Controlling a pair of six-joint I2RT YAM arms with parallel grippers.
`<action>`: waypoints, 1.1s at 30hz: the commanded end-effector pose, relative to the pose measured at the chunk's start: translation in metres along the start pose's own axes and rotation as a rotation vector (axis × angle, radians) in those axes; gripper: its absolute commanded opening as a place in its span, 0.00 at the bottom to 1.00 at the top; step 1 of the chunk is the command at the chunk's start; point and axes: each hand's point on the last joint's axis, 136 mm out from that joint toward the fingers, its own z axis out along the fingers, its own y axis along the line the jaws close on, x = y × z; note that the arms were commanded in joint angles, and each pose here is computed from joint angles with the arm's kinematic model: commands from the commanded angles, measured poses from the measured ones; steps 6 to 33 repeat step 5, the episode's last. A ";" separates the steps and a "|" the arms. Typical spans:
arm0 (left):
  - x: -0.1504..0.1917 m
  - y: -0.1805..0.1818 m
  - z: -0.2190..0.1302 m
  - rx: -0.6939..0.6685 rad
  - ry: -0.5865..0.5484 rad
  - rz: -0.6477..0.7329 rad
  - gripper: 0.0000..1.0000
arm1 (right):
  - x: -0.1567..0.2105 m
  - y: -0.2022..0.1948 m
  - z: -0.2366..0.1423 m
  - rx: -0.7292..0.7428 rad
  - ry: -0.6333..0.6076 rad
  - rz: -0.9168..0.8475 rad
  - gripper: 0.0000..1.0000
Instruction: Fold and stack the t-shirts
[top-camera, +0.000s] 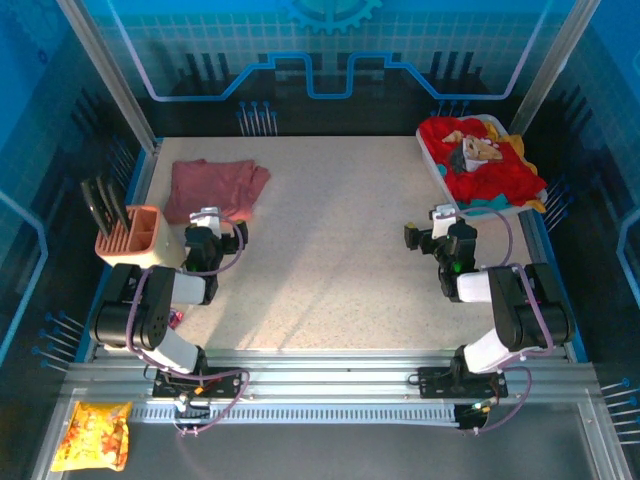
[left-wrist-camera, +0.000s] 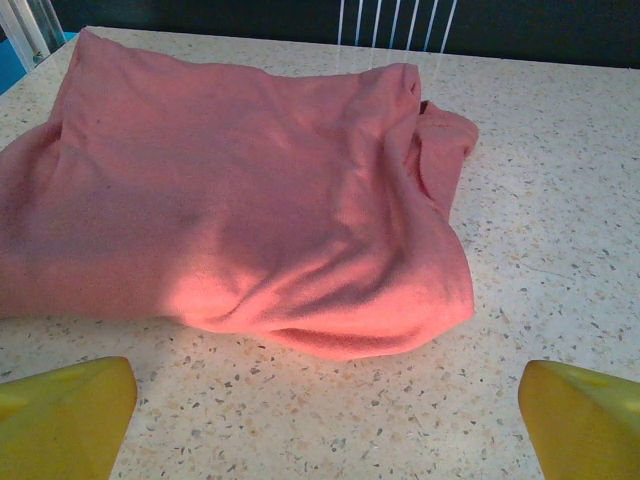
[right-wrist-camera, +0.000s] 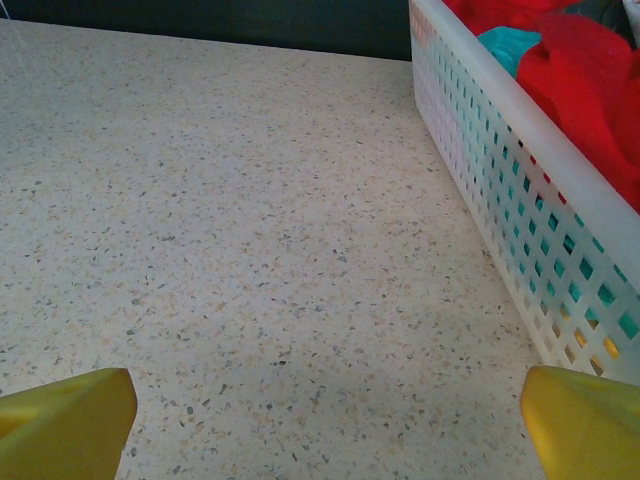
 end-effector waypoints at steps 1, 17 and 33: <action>-0.011 0.004 0.000 -0.016 -0.042 -0.018 0.99 | -0.010 0.006 0.002 -0.025 -0.023 -0.020 1.00; -0.011 0.004 0.000 -0.016 -0.043 -0.018 0.99 | -0.010 0.005 0.002 -0.023 -0.023 -0.020 1.00; -0.011 0.004 0.000 -0.016 -0.043 -0.018 0.99 | -0.010 0.005 0.002 -0.023 -0.023 -0.020 1.00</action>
